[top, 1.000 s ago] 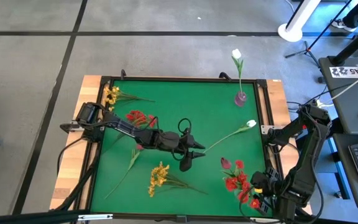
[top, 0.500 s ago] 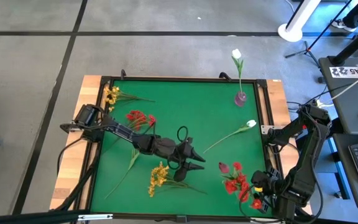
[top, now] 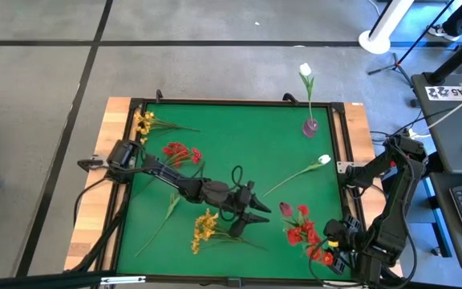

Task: Sort flowers into vase by color
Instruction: Adjust the transparent vase

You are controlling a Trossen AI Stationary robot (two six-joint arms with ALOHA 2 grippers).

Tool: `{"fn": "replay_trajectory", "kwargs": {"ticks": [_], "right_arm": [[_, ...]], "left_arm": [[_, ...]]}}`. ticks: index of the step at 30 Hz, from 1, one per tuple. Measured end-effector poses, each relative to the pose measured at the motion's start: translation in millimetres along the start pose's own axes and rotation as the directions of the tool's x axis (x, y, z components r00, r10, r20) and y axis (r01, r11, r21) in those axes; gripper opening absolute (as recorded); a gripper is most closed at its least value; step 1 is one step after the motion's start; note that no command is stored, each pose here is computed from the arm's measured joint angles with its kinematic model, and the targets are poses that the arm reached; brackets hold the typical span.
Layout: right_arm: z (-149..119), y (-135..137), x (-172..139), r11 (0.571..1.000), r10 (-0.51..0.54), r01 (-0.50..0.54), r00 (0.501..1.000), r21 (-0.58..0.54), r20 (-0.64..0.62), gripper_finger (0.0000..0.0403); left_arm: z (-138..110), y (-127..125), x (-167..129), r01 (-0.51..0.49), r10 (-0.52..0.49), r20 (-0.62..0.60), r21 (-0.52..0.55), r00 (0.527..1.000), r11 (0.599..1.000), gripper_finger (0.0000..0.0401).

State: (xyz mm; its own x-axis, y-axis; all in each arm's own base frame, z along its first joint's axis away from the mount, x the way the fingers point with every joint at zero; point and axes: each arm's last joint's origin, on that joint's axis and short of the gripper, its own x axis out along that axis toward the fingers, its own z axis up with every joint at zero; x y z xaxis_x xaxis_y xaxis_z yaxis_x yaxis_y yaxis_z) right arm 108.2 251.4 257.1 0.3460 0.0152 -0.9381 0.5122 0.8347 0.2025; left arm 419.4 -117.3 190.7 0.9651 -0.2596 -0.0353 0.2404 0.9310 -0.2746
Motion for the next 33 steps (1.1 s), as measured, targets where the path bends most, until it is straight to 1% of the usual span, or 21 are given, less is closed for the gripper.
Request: {"fn": "replay_trajectory", "kwargs": {"ticks": [3,8,11,12,14,16,26,33], "right_arm": [[0,0,0,1.000,0.000,0.000,1.000,0.000,0.000,0.0296],[0,0,0,1.000,0.002,-0.002,1.000,0.001,0.005,0.0296],[0,0,0,1.000,0.002,-0.002,1.000,0.000,0.009,0.0296],[0,0,0,1.000,0.002,-0.002,1.000,0.000,0.010,0.0296],[1,0,0,1.000,0.003,-0.003,1.000,0.000,0.014,0.0296],[1,0,0,1.000,0.004,-0.004,1.000,0.000,0.021,0.0296],[1,0,0,1.000,0.006,-0.006,0.999,-0.001,0.034,0.0296],[2,0,0,1.000,0.011,-0.011,0.998,-0.004,0.062,0.0296]], "left_arm": [[-2,-4,14,0.022,-0.022,0.010,0.013,1.000,1.000,0.0142],[3,-15,43,0.097,-0.099,0.041,0.053,0.994,0.994,0.0142],[5,-19,54,0.087,-0.089,0.024,0.076,0.996,0.993,0.0142],[7,-19,56,0.063,-0.065,0.024,0.078,0.998,0.995,0.0142],[11,-17,58,0.000,-0.002,0.024,0.077,1.000,0.997,0.0142],[14,-13,60,-0.035,0.033,0.026,0.079,0.999,0.996,0.0142],[25,-4,60,-0.044,0.036,0.105,0.072,0.994,0.996,0.0142],[26,-5,59,-0.031,0.022,0.117,0.073,0.993,0.997,0.0142]]}}
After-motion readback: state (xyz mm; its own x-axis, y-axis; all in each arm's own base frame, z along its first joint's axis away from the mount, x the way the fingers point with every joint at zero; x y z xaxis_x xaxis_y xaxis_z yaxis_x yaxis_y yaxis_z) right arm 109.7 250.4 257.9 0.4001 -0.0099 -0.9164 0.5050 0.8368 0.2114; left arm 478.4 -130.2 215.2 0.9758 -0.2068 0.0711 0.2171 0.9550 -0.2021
